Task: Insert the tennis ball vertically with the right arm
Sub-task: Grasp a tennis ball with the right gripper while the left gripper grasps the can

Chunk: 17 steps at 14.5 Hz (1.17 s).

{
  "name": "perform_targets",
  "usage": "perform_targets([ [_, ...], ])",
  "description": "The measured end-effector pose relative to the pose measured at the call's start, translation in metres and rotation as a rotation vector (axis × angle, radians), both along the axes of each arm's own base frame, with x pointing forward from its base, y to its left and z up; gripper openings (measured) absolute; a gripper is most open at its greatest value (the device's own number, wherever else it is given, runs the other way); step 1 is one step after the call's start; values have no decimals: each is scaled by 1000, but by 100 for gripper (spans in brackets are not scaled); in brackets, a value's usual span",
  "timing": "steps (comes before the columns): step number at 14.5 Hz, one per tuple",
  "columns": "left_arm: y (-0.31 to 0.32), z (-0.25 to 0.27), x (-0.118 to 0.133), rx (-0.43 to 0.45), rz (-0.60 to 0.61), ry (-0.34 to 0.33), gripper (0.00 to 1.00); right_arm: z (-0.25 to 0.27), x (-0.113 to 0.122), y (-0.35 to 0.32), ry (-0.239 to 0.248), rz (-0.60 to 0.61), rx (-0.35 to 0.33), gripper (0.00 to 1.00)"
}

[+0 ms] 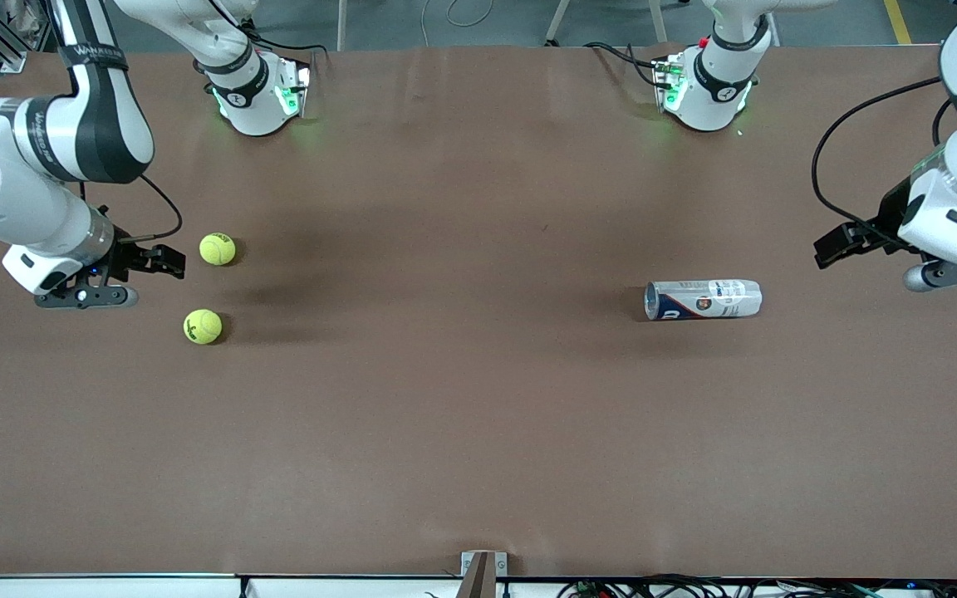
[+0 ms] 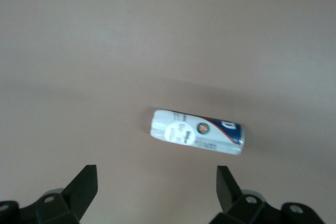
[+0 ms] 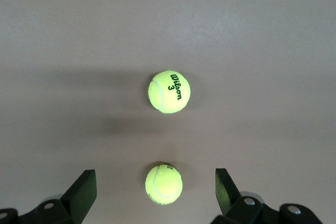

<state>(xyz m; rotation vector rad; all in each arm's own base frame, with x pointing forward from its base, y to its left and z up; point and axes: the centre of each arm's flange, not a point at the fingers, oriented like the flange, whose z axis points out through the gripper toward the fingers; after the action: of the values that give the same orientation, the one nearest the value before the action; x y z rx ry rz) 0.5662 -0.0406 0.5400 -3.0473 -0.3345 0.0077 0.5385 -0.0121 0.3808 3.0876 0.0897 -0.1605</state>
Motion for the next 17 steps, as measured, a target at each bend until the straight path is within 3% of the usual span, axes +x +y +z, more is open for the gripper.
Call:
perform_targets([
  [3, 2, -29, -1, 30, 92, -12, 100, -38, 9, -4, 14, -5, -2, 100],
  [7, 4, -78, -7, 160, 243, -59, 100, -77, 19, -14, 14, -25, 0, 100],
  [11, -16, -146, -20, 241, 466, -145, 100, -103, 29, -17, 17, -29, 0, 100],
  [17, -57, -217, -1, 285, 839, -243, 100, -146, 38, -17, 14, -26, -2, 100],
])
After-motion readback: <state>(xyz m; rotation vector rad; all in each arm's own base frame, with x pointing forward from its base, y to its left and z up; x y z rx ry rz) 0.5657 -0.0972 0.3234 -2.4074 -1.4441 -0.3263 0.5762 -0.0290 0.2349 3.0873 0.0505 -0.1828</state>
